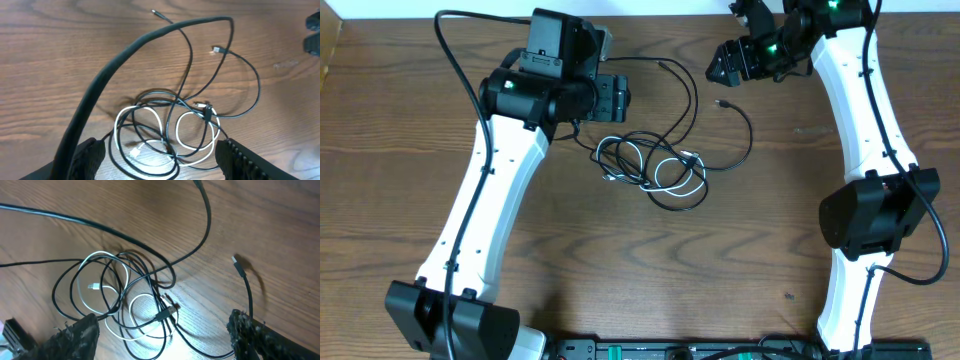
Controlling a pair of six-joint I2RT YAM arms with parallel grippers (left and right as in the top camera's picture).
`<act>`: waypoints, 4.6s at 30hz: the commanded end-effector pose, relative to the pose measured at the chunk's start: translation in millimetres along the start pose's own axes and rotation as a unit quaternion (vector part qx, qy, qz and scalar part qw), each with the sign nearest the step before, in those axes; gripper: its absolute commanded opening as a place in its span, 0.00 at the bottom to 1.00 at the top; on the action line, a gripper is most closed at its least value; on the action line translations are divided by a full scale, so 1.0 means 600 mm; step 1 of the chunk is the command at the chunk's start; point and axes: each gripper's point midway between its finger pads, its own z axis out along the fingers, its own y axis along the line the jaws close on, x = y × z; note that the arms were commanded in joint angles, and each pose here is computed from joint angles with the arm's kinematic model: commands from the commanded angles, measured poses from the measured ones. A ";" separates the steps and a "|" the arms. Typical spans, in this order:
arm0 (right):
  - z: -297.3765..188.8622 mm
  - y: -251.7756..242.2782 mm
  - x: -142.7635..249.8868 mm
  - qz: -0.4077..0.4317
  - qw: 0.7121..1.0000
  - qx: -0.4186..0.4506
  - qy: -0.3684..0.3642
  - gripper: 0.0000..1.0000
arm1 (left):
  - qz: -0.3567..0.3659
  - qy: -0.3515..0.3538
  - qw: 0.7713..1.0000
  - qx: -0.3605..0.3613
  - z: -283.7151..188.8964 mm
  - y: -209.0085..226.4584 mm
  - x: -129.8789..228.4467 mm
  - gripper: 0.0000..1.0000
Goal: Untangle cables
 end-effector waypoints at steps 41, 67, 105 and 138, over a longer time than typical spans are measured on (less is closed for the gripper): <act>0.042 0.035 0.013 0.030 0.997 0.071 0.025 0.83 | -0.042 0.092 0.990 0.098 0.020 0.032 0.075 0.76; 0.036 0.015 0.014 0.045 0.994 0.095 0.024 0.87 | -0.019 0.164 0.985 0.041 0.139 0.062 0.123 0.50; 0.035 0.012 0.011 0.042 0.994 0.095 0.021 0.88 | 0.065 0.123 0.987 0.074 0.132 0.045 0.064 0.08; 0.023 0.160 -0.056 -0.073 0.983 -0.159 -0.061 0.87 | 0.173 -0.271 0.938 0.130 -0.242 -0.098 -0.155 0.07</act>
